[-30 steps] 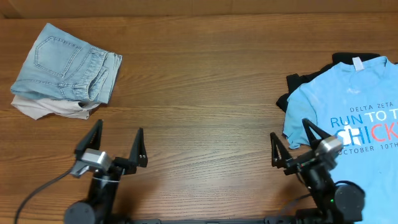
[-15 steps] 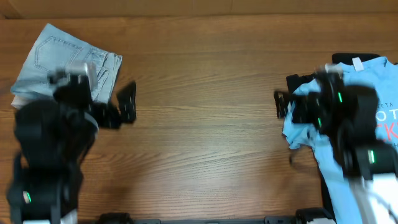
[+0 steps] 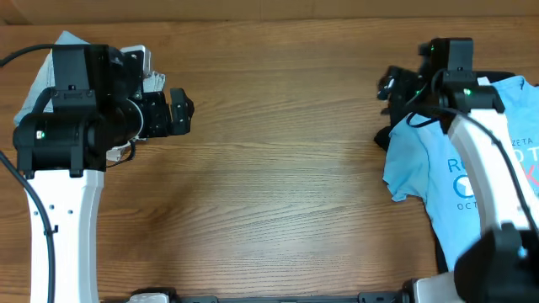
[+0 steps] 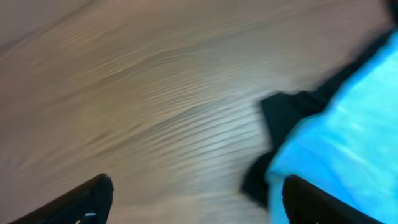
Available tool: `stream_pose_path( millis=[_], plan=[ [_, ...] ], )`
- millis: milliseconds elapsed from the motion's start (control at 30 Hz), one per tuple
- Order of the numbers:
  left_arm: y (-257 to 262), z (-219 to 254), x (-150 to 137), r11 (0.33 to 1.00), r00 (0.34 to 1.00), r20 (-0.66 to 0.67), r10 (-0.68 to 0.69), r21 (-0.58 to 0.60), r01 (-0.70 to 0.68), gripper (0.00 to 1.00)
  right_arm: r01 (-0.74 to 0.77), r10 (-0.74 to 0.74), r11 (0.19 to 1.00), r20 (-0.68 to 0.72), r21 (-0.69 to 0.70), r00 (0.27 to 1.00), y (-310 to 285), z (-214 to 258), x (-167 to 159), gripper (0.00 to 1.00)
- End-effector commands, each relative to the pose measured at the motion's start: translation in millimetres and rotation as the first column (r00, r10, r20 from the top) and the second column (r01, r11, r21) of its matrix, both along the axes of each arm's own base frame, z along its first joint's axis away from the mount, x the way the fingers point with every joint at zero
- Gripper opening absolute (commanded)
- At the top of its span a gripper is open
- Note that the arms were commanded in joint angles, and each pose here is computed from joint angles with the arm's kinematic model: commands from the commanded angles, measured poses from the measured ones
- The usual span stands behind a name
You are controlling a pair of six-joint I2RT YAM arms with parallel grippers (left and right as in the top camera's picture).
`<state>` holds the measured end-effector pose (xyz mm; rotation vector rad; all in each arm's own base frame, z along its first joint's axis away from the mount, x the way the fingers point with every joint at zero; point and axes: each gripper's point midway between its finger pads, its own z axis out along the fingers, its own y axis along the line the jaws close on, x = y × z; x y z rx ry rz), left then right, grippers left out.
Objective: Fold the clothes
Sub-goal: 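Reach the right gripper to the blue t-shirt and grasp its edge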
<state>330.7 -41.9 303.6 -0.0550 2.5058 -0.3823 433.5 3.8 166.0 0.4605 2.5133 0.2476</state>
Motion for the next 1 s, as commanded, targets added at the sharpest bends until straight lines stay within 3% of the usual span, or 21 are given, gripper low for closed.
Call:
stream_pose_path(
  millis=[0, 133, 467, 633, 700, 733, 900, 967],
  plan=[
    [-10, 16, -2, 0.998, 0.998, 0.046, -0.048, -0.037, 0.050, 1.00, 0.174, -0.177, 0.984, -0.058, -0.045, 0.983, -40, -29, 11, 0.82],
    [-11, 17, -1, 0.998, 0.997, 0.051, -0.051, -0.041, 0.053, 1.00, 0.214, -0.219, 0.976, -0.158, -0.047, 0.963, -54, -77, 12, 0.79],
    [-11, 16, -2, 0.998, 0.998, 0.045, -0.052, -0.044, 0.054, 1.00, 0.252, -0.294, 0.949, -0.252, -0.188, 0.922, -77, -135, 8, 0.73],
    [-12, 16, -2, 0.997, 0.998, 0.043, -0.054, -0.047, 0.056, 1.00, 0.253, -0.296, 0.948, -0.248, -0.191, 0.922, -78, -139, 10, 0.53],
    [-12, 16, -3, 0.997, 0.998, 0.043, -0.054, -0.047, 0.056, 1.00, 0.255, -0.300, 0.946, -0.251, -0.200, 0.920, -80, -139, 9, 0.29],
    [-12, 16, -3, 0.997, 0.998, 0.043, -0.054, -0.047, 0.056, 1.00, 0.257, -0.303, 0.945, -0.250, -0.202, 0.920, -81, -138, 8, 0.24],
    [-12, 16, -3, 0.997, 0.998, 0.043, -0.055, -0.047, 0.057, 1.00, 0.282, -0.321, 0.939, -0.212, -0.197, 0.923, -91, -119, 12, 0.33],
    [-12, 16, -3, 0.997, 0.998, 0.043, -0.055, -0.047, 0.057, 1.00, 0.299, -0.336, 0.934, -0.198, -0.193, 0.921, -98, -108, 11, 0.06]
  ],
)
